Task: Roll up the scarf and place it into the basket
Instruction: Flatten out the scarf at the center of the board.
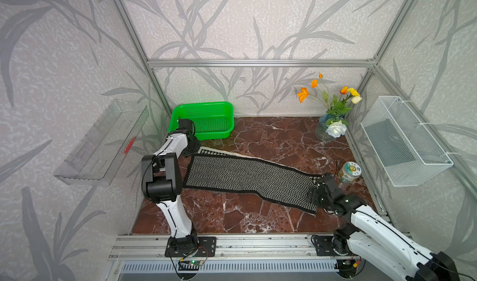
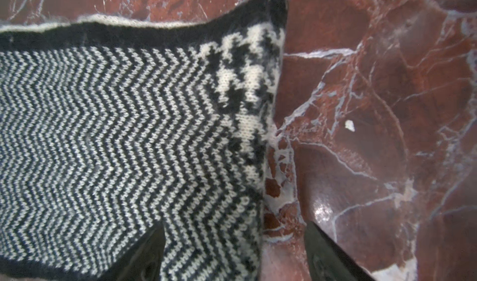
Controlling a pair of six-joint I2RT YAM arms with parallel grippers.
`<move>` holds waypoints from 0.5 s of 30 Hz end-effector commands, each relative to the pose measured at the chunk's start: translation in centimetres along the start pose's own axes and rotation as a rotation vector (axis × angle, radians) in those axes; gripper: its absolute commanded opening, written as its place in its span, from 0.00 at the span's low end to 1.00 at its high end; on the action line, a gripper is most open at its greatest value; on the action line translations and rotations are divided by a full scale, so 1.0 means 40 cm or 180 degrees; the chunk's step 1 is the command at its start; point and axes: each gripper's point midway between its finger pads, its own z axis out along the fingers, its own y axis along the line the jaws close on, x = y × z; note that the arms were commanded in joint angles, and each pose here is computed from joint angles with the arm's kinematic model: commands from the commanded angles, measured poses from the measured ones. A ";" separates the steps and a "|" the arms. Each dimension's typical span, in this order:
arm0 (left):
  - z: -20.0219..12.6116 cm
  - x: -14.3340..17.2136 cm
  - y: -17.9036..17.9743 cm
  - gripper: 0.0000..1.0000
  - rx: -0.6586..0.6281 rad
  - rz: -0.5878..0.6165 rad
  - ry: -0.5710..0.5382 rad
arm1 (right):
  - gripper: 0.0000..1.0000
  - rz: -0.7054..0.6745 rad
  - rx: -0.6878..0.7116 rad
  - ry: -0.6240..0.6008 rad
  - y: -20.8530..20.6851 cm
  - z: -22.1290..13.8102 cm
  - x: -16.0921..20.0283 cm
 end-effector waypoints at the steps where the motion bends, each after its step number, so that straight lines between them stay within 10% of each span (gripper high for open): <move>1: -0.002 -0.001 0.014 0.24 -0.0085 -0.0015 0.0015 | 0.82 0.0005 0.0144 -0.0006 -0.027 -0.012 0.003; 4: 0.019 0.017 0.024 0.38 -0.0190 -0.0014 0.0165 | 0.82 -0.0007 0.0143 0.0029 -0.022 -0.007 0.003; 15: 0.062 0.027 0.041 0.36 -0.0350 0.0115 0.0269 | 0.58 0.0073 0.0058 0.0204 0.010 0.038 0.015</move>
